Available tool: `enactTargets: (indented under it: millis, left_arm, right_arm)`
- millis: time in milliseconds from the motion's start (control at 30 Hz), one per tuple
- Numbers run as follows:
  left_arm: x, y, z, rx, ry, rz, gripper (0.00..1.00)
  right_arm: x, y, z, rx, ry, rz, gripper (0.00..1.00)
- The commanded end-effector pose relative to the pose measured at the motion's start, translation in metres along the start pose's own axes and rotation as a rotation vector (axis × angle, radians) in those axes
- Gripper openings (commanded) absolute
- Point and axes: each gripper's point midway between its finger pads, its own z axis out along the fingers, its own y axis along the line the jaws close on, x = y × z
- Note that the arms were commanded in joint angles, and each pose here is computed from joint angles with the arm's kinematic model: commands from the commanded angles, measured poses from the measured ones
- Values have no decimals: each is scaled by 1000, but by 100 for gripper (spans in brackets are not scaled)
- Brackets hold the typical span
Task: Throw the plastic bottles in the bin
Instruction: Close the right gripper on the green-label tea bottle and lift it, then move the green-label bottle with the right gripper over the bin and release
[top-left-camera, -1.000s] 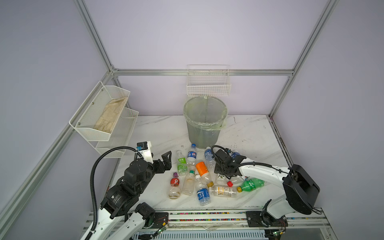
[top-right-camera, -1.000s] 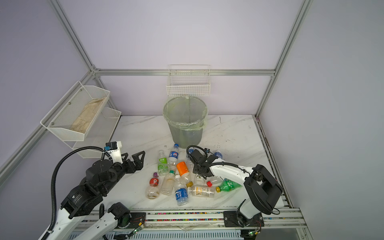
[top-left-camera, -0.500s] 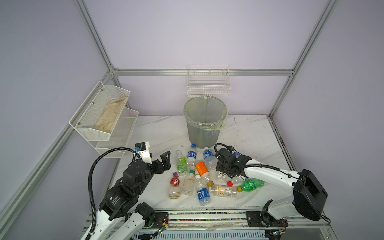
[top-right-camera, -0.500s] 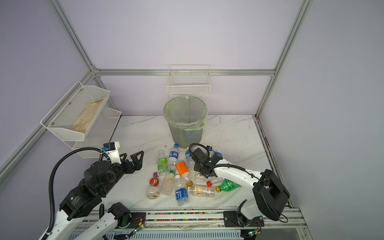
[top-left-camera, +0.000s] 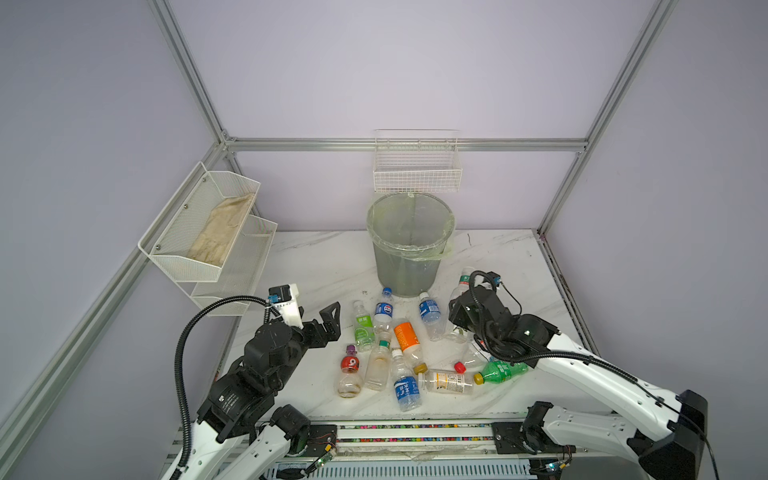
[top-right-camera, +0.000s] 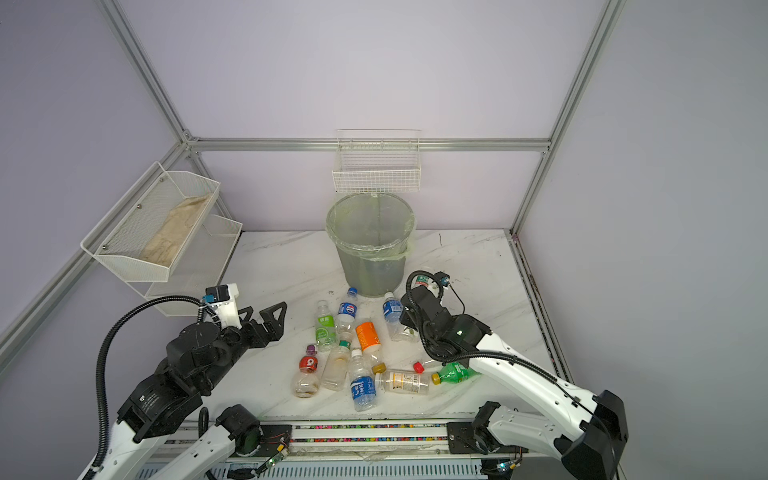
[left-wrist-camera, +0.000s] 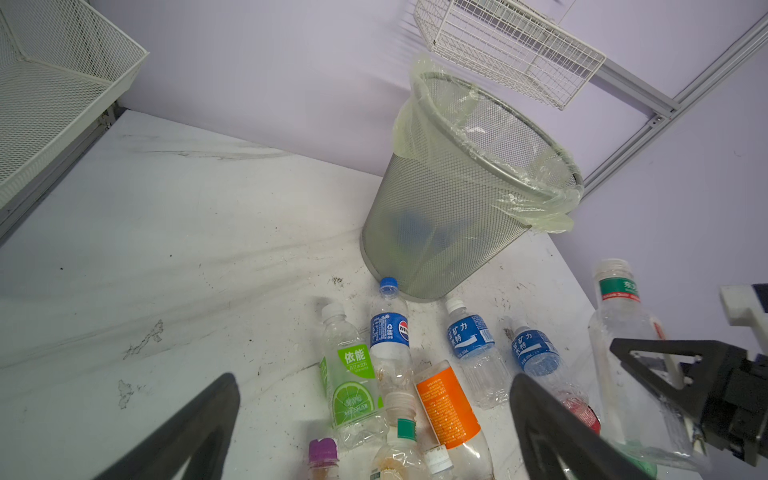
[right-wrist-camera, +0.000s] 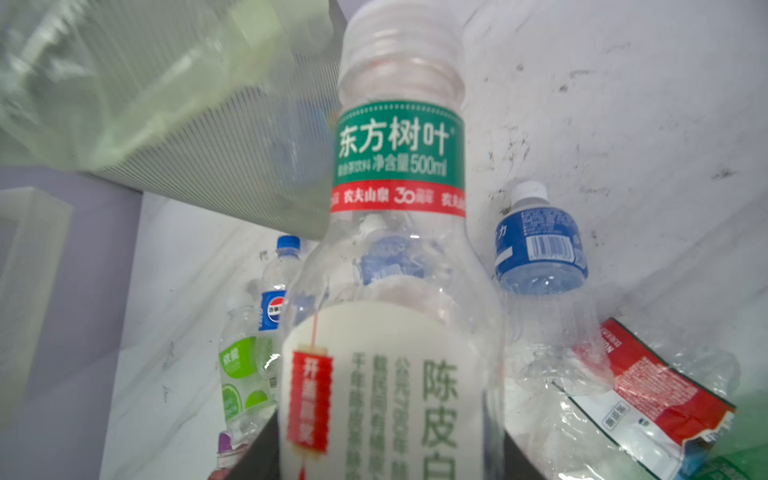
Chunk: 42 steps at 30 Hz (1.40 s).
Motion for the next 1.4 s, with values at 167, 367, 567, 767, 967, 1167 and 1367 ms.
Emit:
enactTargets:
  millis: [167,367,567,767,967,1167,1367]
  left_arm:
    - [16,6,5,-13,30,-1,100]
    - [19,6,6,-10,39,0,100]
    - [19,6,6,-9,39,-3,100]
    - [21,5,7,-6,47,-4,100]
    - [23,6,8,-5,52,-7,100]
    - [24,3,9,7,63,-9,100]
    - [22,0,3,31,54,-23,100]
  right_arm:
    - [-102,-9,-103,-104,-394,79,9]
    - [-151,-8,-158,-132,-568,91,8]
    - [-181,13,-191,-236,-683,74,8]
    - [-195,50,-190,-260,-703,-18,8]
    - [-195,104,-162,-306,-657,-140,8]
    - [-181,168,-103,-311,-542,-274,12]
    - [-155,211,-22,-260,-419,-371,13]
